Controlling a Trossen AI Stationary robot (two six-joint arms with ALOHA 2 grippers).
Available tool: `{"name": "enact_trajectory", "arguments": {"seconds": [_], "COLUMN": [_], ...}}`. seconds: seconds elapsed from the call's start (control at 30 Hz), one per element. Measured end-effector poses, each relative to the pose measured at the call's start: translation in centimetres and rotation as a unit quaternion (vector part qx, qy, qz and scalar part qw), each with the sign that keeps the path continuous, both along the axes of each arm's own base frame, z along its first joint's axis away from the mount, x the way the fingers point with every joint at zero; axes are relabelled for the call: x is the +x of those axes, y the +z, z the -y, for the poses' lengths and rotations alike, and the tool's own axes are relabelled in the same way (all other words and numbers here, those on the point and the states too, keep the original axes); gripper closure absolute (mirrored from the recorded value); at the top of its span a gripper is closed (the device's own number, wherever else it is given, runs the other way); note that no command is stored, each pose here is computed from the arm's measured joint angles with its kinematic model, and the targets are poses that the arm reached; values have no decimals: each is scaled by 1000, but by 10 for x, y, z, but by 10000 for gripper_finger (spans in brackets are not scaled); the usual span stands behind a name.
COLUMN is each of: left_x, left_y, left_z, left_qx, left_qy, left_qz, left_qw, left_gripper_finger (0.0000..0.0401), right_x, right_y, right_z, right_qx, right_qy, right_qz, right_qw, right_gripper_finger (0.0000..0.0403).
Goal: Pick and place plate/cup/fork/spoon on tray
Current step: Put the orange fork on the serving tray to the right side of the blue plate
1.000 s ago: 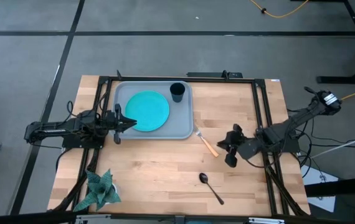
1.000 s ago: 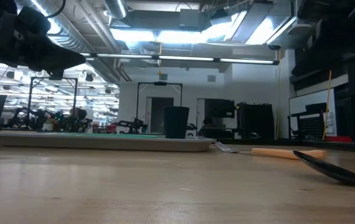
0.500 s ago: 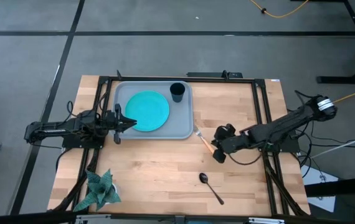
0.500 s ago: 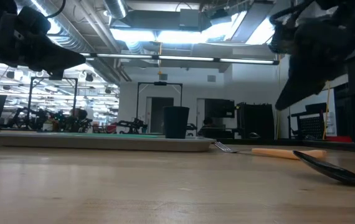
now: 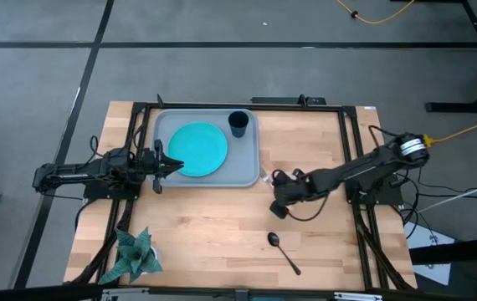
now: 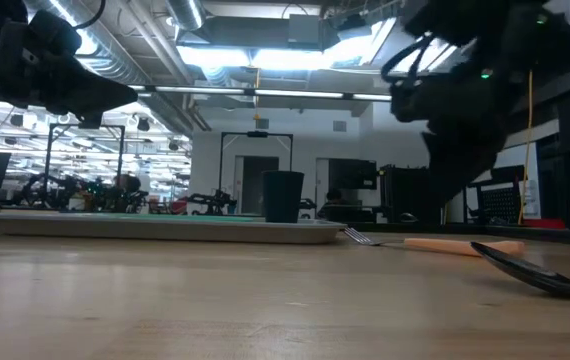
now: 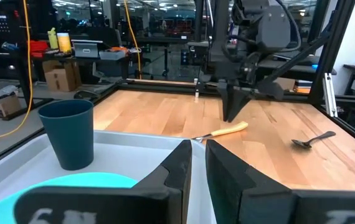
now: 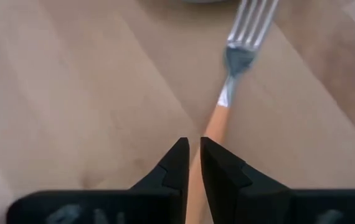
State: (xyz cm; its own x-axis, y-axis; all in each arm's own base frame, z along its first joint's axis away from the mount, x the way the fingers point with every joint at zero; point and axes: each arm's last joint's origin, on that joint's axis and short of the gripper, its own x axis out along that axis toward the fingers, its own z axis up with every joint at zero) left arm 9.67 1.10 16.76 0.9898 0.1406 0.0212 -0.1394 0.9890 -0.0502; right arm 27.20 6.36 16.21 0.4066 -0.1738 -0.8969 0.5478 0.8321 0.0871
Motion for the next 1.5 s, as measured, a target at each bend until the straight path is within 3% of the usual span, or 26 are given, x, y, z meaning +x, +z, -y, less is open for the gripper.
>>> {"name": "enact_trajectory", "arguments": {"seconds": [0.27,0.57,1.03,1.5], "left_x": [0,0,0,0], "left_y": [0,0,0,0], "left_z": [0,0,0,0], "left_qx": [0,0,0,0], "left_qy": [0,0,0,0], "left_qz": [0,0,0,0], "left_qw": [1000,1000,1000,1000], "left_gripper_finger": [360,360,360,360], "right_x": [26,13,12,18], "right_y": [10,-5,-12,-32], "right_z": [9,9,6,13], "right_qx": [2,-3,19,33], "right_qy": [-34,-56,-86,-94], "right_qz": [-5,-65,-48,-82], "right_qw": [999,996,995,992], "right_gripper_finger": [357,357,308,305]}}
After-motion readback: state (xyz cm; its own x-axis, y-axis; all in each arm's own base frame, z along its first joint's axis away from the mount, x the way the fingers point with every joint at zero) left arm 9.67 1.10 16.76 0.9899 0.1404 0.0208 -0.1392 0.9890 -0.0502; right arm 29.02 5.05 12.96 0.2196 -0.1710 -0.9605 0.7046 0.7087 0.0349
